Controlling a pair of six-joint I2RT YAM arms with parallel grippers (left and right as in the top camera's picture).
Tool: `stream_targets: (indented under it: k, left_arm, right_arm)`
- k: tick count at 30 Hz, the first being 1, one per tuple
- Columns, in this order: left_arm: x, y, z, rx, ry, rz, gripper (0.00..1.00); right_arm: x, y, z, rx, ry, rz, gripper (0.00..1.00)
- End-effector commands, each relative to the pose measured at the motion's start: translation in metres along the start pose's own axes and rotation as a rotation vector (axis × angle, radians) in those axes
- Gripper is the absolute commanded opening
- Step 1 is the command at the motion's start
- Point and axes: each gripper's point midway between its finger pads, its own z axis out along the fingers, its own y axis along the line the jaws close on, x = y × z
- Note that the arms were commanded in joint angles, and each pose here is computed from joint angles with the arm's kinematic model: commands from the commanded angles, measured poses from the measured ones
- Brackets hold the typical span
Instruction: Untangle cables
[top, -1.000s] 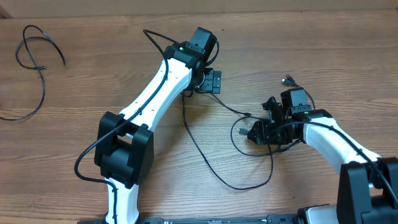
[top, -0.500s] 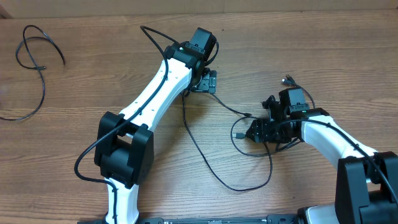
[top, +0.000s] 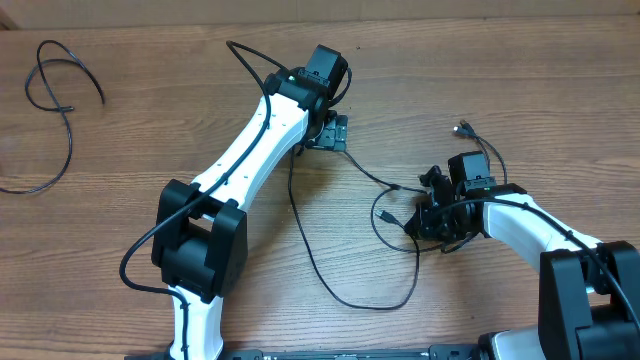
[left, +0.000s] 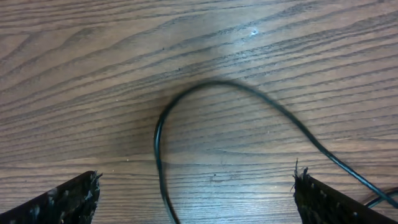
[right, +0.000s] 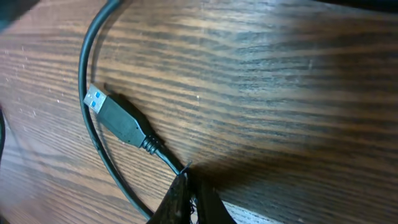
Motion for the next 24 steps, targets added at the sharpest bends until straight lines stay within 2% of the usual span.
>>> stream_targets:
  k: [1, 6, 12, 17, 19, 20, 21, 22, 23, 24]
  left_arm:
    - [0.000, 0.003, -0.003, -0.008, -0.007, 0.014, 1.00]
    - [0.014, 0.007, 0.009, -0.024, 0.034, 0.020, 1.00]
    - [0.040, 0.014, 0.032, -0.050, 0.101, 0.029, 1.00]
    - [0.054, 0.011, 0.048, -0.023, 0.124, 0.012, 1.00]
    - [0.059, 0.003, 0.052, 0.023, 0.138, 0.010, 1.00]
    - [0.061, -0.001, 0.054, 0.052, 0.146, 0.008, 0.93]
    - [0.064, -0.005, 0.057, 0.076, 0.152, 0.008, 0.68]
    - [0.064, -0.006, 0.058, 0.078, 0.151, 0.007, 0.53]
    - [0.065, -0.006, 0.060, 0.078, 0.149, 0.008, 0.31]
    - [0.065, -0.006, 0.060, 0.079, 0.147, 0.009, 0.14]
  right_arm:
    - [0.004, 0.002, 0.005, -0.033, 0.009, 0.065, 0.04]
    - [-0.013, 0.033, -0.006, -0.205, -0.023, 0.043, 0.04]
    - [-0.040, 0.088, -0.050, -0.506, -0.079, -0.028, 0.04]
    - [-0.045, 0.086, -0.054, -0.466, -0.104, -0.039, 0.04]
    - [-0.041, 0.072, -0.047, -0.379, -0.090, -0.005, 0.09]
    - [-0.038, 0.064, -0.044, -0.335, -0.077, 0.015, 0.24]
    - [-0.032, 0.054, -0.041, -0.275, -0.057, 0.041, 0.40]
    - [-0.029, 0.048, -0.039, -0.244, -0.046, 0.053, 0.44]
    - [-0.026, 0.042, -0.037, -0.207, -0.035, 0.066, 0.47]
    - [-0.023, 0.039, -0.036, -0.186, -0.026, 0.073, 0.50]
